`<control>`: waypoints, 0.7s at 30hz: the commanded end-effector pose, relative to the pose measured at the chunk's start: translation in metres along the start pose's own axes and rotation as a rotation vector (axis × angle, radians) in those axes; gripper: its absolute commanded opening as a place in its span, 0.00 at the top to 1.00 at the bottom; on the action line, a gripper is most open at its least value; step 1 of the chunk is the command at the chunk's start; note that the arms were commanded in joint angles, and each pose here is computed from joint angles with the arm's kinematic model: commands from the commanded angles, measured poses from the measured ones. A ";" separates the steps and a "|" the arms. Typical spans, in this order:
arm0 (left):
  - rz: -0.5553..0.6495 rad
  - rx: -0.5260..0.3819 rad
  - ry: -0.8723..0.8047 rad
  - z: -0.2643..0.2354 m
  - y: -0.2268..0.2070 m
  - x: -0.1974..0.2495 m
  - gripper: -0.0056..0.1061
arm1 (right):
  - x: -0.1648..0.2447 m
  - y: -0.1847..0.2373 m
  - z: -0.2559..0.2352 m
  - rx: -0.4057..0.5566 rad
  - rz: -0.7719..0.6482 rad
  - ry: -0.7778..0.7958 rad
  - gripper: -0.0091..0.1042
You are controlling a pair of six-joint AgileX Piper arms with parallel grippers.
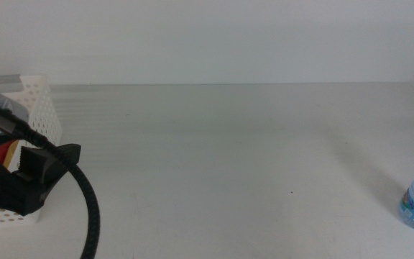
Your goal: Use arms to grab the bottles and put them into the dustbin to the left of the table.
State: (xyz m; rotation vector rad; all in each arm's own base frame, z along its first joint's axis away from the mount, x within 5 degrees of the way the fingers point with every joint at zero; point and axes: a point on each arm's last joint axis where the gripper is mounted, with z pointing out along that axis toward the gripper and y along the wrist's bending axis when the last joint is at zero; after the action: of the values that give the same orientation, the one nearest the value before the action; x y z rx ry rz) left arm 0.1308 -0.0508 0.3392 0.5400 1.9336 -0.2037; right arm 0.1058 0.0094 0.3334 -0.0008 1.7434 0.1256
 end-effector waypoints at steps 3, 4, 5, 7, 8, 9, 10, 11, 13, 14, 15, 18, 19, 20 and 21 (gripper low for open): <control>-0.026 -0.019 -0.095 -0.005 0.002 -0.014 0.14 | -0.001 -0.001 0.005 0.003 -0.056 -0.090 0.37; -0.026 -0.019 -0.095 -0.005 0.002 -0.014 0.14 | 0.005 -0.001 0.006 0.001 -0.061 -0.097 0.37; -0.026 -0.019 -0.095 -0.005 0.002 -0.014 0.14 | 0.010 -0.001 0.006 -0.001 -0.063 -0.102 0.37; -0.026 -0.019 -0.095 -0.005 0.002 -0.014 0.14 | 0.022 -0.002 0.008 -0.004 -0.059 -0.091 0.37; -0.026 -0.019 -0.095 -0.005 0.002 -0.014 0.14 | 0.028 -0.002 0.009 -0.005 -0.056 -0.083 0.37; -0.026 -0.019 -0.095 -0.005 0.002 -0.014 0.14 | 0.035 -0.003 0.010 -0.005 -0.049 -0.067 0.37; -0.026 -0.019 -0.095 -0.005 0.002 -0.014 0.14 | 0.042 -0.003 0.012 -0.006 -0.045 -0.053 0.37; -0.026 -0.019 -0.095 -0.005 0.002 -0.014 0.14 | 0.049 -0.004 0.013 -0.006 -0.044 -0.042 0.37; -0.026 -0.019 -0.095 -0.005 0.002 -0.014 0.14 | 0.063 -0.005 0.015 -0.009 -0.046 -0.032 0.37; -0.026 -0.019 -0.095 -0.005 0.002 -0.014 0.14 | 0.068 -0.005 0.016 -0.011 -0.046 -0.035 0.37; -0.026 -0.019 -0.095 -0.005 0.002 -0.014 0.14 | 0.074 -0.005 0.017 -0.015 -0.046 -0.043 0.37; -0.026 -0.019 -0.095 -0.005 0.002 -0.014 0.14 | 0.089 -0.006 0.017 -0.027 -0.045 -0.087 0.37; -0.026 -0.019 -0.095 -0.005 0.002 -0.014 0.14 | 0.095 -0.006 0.017 -0.032 -0.045 -0.104 0.37; -0.026 -0.019 -0.095 -0.005 0.002 -0.014 0.14 | 0.101 -0.006 0.017 -0.035 -0.044 -0.109 0.37; -0.026 -0.019 -0.095 -0.005 0.002 -0.014 0.14 | 0.107 -0.006 0.016 -0.038 -0.044 -0.117 0.37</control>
State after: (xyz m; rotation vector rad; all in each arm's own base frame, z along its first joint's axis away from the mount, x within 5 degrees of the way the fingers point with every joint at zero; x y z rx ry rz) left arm 0.1308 -0.0508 0.3392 0.5400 1.9336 -0.2037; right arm 0.1021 0.0112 0.2139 -0.0464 1.7571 0.1225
